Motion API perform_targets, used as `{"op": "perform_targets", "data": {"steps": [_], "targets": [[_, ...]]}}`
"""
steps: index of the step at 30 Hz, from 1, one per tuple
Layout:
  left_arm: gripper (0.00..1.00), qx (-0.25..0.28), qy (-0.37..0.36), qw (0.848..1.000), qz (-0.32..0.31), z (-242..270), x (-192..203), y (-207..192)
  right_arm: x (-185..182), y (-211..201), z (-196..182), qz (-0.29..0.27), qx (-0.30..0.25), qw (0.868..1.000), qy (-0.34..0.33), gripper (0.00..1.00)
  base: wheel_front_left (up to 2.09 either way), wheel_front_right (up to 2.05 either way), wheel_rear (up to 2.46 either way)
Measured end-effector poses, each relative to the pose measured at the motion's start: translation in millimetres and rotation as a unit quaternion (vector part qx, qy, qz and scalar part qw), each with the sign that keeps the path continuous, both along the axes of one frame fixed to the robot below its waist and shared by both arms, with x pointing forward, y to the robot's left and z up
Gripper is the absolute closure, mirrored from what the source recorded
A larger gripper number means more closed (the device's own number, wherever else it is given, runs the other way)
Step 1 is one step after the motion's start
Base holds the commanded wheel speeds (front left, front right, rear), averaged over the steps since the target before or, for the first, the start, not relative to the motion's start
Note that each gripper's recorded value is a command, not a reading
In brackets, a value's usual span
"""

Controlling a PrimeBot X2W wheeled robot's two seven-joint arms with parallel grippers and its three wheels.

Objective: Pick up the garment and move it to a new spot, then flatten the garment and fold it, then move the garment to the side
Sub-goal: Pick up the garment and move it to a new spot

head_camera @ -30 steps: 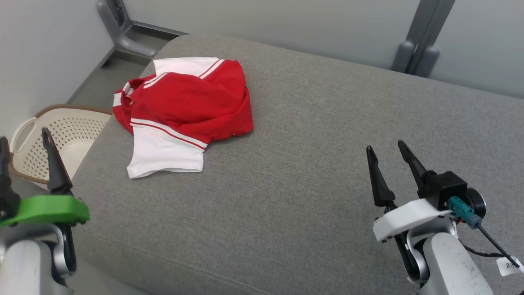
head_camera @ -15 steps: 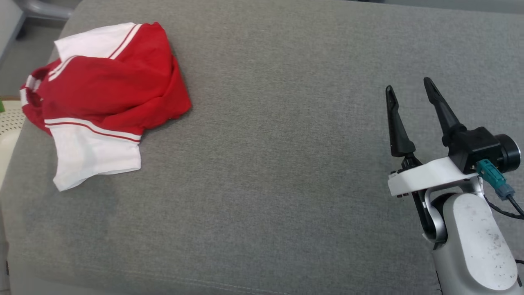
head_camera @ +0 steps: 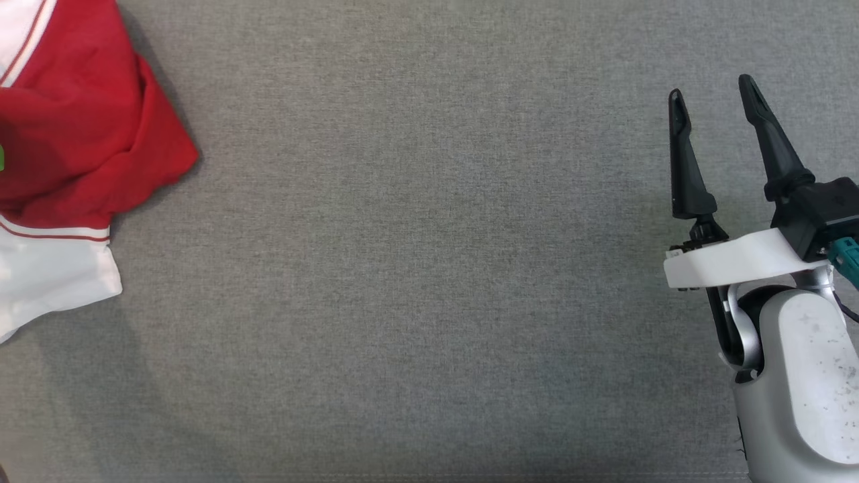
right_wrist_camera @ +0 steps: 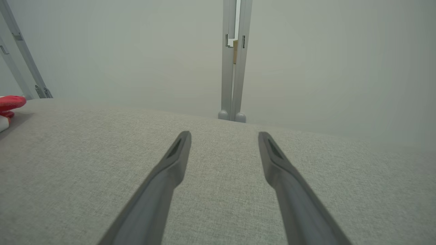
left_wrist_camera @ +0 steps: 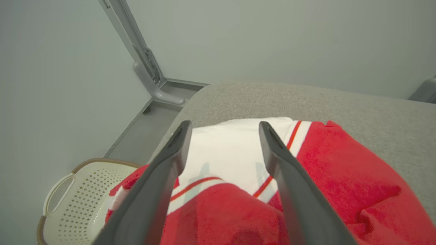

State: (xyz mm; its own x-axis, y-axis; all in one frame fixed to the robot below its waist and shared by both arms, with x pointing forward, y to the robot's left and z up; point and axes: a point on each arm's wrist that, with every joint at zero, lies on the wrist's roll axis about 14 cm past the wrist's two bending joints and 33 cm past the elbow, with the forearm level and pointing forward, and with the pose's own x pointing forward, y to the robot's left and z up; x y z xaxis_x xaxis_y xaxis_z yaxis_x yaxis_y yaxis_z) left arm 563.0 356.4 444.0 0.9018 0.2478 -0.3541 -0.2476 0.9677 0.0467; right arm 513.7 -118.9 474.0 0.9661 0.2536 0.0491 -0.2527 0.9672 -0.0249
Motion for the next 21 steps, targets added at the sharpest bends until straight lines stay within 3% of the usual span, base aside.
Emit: {"op": "perform_targets", "data": {"steps": [5, 10, 14, 15, 16, 21], "targets": [[0.0, -0.04, 0.098, 0.994, -0.005, -55, -5, -11, 2, -15, -16, -0.017, -0.009, 1.0, 0.016, 0.0, 0.0, 0.0, 0.0], [0.0, -0.083, 0.184, 0.979, 0.003, -89, -21, -20, 2, -16, -22, -0.018, -0.009, 1.0, 0.024, 0.0, 0.0, 0.0, 0.0], [0.0, -0.096, 0.207, 0.974, -0.007, -94, -24, -29, 0, -11, -21, -0.012, -0.006, 1.0, 0.023, 0.0, 0.0, 0.0, 0.0], [0.78, -0.097, 0.204, 0.974, -0.014, -92, -23, -34, -1, -10, -20, -0.011, -0.005, 1.0, 0.023, 0.0, 0.0, 0.0, 0.0], [1.0, -0.099, 0.202, 0.974, -0.017, -91, -24, -35, -2, -9, -20, -0.01, -0.005, 1.0, 0.023, 0.0, 0.0, 0.0, 0.0], [1.0, -0.098, 0.168, 0.981, -0.022, -79, -23, -38, -5, -11, -11, -0.012, -0.005, 1.0, 0.015, 0.0, 0.0, 0.0, 0.0]]}}
